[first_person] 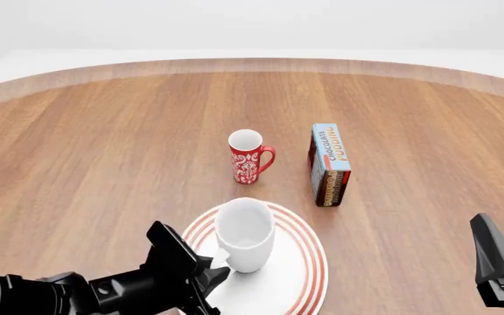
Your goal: Pick up the white mug and put it on the plate, and put the chocolate pudding to the right of the plate.
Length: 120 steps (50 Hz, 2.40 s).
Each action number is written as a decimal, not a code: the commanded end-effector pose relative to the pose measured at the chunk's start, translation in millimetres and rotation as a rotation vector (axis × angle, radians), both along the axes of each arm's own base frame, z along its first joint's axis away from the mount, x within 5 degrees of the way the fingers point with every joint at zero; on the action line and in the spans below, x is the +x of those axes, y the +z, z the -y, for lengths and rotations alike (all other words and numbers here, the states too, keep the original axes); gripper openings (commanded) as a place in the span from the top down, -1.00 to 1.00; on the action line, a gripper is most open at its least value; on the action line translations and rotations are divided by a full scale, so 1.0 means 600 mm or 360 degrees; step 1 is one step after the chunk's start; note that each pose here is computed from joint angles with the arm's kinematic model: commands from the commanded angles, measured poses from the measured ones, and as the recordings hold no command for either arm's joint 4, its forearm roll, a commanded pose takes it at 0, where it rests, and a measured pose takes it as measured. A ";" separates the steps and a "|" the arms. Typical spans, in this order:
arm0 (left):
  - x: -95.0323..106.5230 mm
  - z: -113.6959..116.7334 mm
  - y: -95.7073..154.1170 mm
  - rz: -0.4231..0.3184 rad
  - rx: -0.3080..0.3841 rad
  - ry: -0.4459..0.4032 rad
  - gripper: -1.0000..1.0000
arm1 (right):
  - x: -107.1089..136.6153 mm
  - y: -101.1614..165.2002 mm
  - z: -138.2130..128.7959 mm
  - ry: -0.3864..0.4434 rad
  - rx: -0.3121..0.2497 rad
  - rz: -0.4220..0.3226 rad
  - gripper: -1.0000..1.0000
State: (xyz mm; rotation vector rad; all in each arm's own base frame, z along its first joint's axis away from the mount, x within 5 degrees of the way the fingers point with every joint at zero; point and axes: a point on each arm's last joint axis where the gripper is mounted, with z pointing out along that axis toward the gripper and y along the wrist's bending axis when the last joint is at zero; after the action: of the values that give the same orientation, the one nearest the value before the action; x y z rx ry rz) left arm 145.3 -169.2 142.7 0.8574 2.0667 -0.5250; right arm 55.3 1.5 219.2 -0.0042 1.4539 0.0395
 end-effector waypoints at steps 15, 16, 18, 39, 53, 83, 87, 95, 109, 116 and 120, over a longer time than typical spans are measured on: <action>-0.002 -0.001 -0.019 -0.0068 0.0018 0.0031 -1.00 | 0.000 -0.001 0.000 -0.0001 0.0000 -0.0001 -1.00; -0.002 -0.001 -0.019 -0.0068 0.0018 0.0031 -1.00 | 0.000 -0.001 0.000 -0.0001 0.0000 -0.0001 -1.00; -0.002 -0.001 -0.020 -0.0070 0.0018 0.0033 -1.00 | 0.000 -0.001 0.000 -0.0001 0.0000 -0.0001 -1.00; -0.002 -0.016 0.017 0.0000 -0.0002 0.0045 -1.00 | 0.000 0.000 0.000 0.0000 -0.0002 0.0000 -1.00; -0.007 -0.031 0.072 0.0114 -0.0039 0.0033 -1.00 | 0.000 0.000 0.000 0.0000 -0.0003 0.0001 -1.00; -0.025 -0.119 0.182 0.0449 -0.0192 0.0259 -1.00 | 0.000 0.000 0.000 -0.0001 -0.0003 0.0000 -1.00; -0.029 -0.128 0.192 0.0492 -0.0210 0.0286 -1.00 | 0.000 -0.001 0.000 -0.0002 -0.0001 -0.0001 -1.00; -0.041 -0.159 0.226 0.0629 -0.0262 0.0405 -1.00 | 0.000 -0.001 0.000 -0.0002 0.0000 -0.0001 -1.00; -0.051 -0.212 0.235 0.0817 -0.0290 0.0709 -1.00 | 0.000 -0.001 0.000 -0.0003 0.0002 -0.0001 -1.00; -0.061 -0.230 0.244 0.0898 -0.0292 0.0818 -1.00 | 0.000 0.000 0.000 -0.0003 0.0002 -0.0001 -1.00; -0.064 -0.237 0.246 0.0932 -0.0297 0.0874 -1.00 | 0.000 -0.001 0.000 -0.0003 0.0002 -0.0002 -1.00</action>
State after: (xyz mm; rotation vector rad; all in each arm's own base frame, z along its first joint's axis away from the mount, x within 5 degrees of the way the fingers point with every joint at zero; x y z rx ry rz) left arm 114.4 -41.4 285.4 0.3494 1.6292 -0.2055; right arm 55.3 1.4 218.9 -0.0022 1.4545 0.0389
